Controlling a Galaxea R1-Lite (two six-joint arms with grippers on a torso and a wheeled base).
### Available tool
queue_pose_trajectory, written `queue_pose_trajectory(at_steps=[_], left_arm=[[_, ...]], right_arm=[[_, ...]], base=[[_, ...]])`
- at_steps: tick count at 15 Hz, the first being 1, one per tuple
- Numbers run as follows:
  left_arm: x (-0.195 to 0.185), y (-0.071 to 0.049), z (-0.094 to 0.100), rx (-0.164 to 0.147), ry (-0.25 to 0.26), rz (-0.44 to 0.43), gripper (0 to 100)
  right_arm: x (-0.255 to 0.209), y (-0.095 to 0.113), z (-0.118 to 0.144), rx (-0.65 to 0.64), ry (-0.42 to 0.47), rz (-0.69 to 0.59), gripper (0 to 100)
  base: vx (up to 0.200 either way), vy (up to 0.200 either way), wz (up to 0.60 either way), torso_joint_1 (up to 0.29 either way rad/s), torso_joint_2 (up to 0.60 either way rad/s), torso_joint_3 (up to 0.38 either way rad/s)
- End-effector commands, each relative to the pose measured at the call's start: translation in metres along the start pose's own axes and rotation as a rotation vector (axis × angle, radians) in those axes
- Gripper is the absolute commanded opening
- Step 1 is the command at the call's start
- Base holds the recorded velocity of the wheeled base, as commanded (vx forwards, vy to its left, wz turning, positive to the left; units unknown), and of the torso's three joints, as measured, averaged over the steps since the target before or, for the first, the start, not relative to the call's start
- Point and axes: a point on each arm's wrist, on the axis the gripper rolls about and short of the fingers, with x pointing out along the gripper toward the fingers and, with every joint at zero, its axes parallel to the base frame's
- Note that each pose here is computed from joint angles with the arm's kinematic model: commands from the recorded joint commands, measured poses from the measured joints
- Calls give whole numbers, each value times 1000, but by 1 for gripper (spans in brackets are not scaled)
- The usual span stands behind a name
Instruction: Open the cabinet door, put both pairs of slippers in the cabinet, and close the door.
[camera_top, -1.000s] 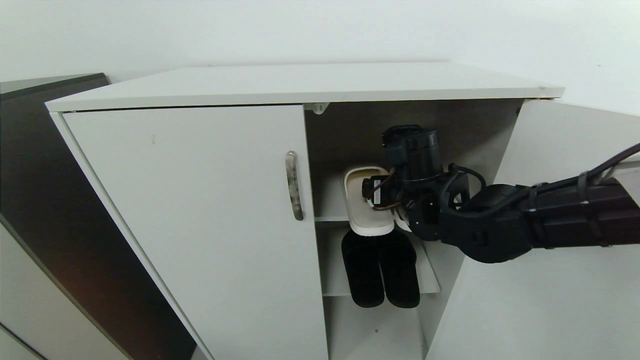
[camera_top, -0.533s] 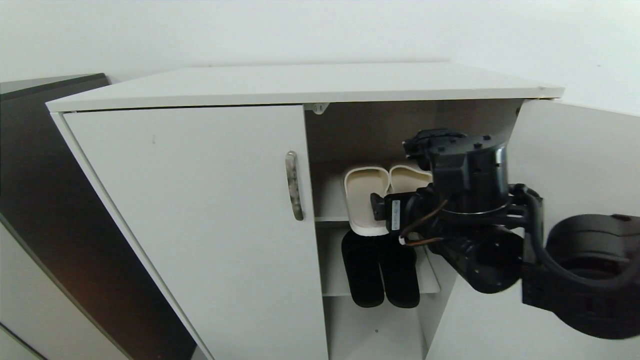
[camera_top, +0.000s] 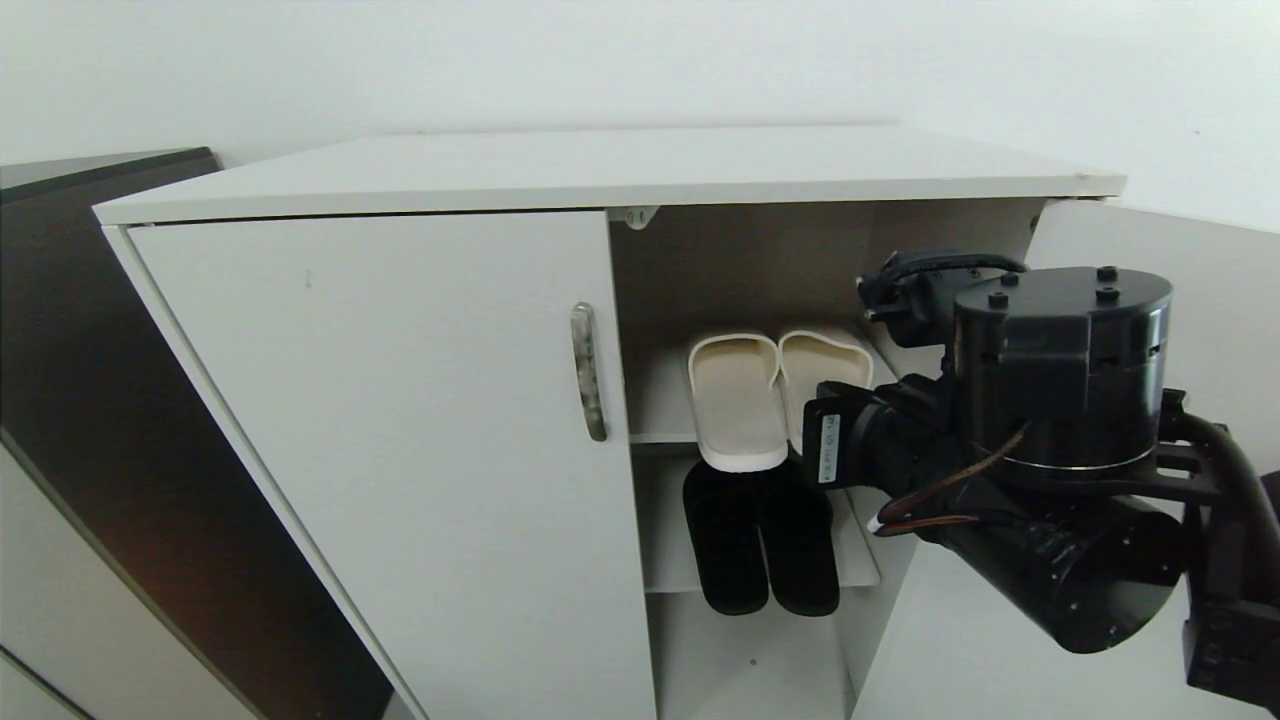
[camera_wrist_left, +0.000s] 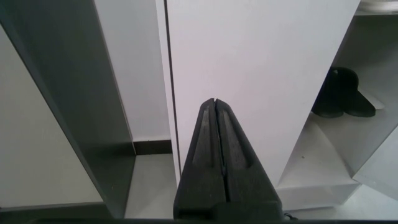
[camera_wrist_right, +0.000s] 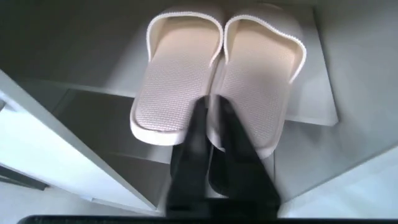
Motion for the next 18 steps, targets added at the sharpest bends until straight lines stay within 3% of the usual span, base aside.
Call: queue_pose_trajectory(at_steps=[1,18], left_arm=[[0,0,0,0,0,0,0],[0,0,0,0,0,0,0]], right_arm=[[1,1,-2,-7,6,-1,0],[18,-1,-22,-37,41,-29,0]], base=[[-200,0,0,7,2,2],[-200,0,0,1,3,2]])
